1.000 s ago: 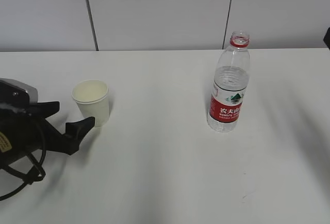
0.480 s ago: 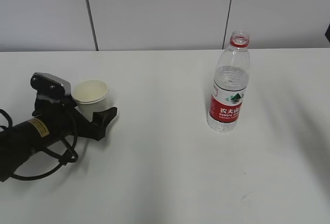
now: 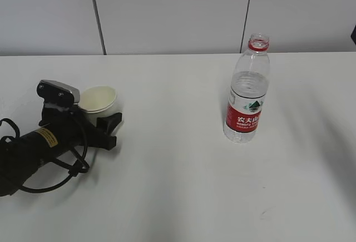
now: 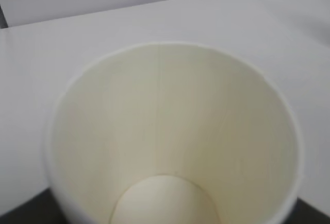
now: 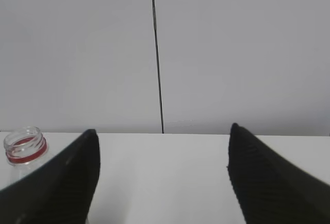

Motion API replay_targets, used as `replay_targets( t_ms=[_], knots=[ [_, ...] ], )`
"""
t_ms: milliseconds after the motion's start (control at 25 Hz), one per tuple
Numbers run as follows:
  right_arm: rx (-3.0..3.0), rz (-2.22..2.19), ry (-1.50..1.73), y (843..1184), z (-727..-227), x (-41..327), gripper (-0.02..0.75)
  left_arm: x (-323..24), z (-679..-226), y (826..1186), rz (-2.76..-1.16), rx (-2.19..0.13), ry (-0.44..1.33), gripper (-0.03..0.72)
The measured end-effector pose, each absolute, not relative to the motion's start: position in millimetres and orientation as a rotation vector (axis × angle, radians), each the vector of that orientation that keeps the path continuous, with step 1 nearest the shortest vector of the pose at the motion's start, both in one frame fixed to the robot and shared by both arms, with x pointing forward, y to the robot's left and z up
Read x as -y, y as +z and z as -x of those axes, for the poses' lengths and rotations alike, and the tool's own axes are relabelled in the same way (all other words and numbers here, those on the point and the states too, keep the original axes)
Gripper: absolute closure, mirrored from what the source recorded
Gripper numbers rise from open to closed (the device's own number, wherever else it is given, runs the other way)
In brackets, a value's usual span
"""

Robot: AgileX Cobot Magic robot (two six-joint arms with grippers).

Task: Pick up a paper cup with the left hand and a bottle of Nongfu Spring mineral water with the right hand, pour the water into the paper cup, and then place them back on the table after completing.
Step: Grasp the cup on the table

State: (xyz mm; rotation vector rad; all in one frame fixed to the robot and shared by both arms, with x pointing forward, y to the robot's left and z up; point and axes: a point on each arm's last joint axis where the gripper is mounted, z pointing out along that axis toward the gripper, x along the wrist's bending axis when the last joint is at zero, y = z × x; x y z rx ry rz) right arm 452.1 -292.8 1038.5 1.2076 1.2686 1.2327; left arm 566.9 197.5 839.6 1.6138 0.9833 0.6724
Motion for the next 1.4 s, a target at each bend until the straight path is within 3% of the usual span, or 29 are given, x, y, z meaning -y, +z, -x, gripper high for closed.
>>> replay_targets(
  t_ms=[120,280,640,960,1400],
  knots=[
    [-1.323,-1.184,1.21,1034.4,-453.0,290.6,0.166,-197.5,-567.0,839.8,-1.612,-0.982,0.673,0.295],
    [-1.422,-1.172,1.199,1022.2,-457.7,285.7,0.166,-197.4,-567.0,839.9,-1.611,-0.98,0.673,0.309],
    [-1.624,-1.121,1.226,984.9,-477.3,272.8,0.166,-197.4,-567.1,840.0,-1.61,-0.98,0.673,0.311],
    [-1.63,-1.035,1.443,954.0,-494.6,258.9,0.166,-197.4,-567.1,840.0,-1.61,-0.98,0.673,0.312],
    [-1.616,-1.158,1.458,923.0,-504.2,261.0,0.166,-197.3,-567.1,840.1,-1.609,-0.979,0.674,0.312]
  ],
)
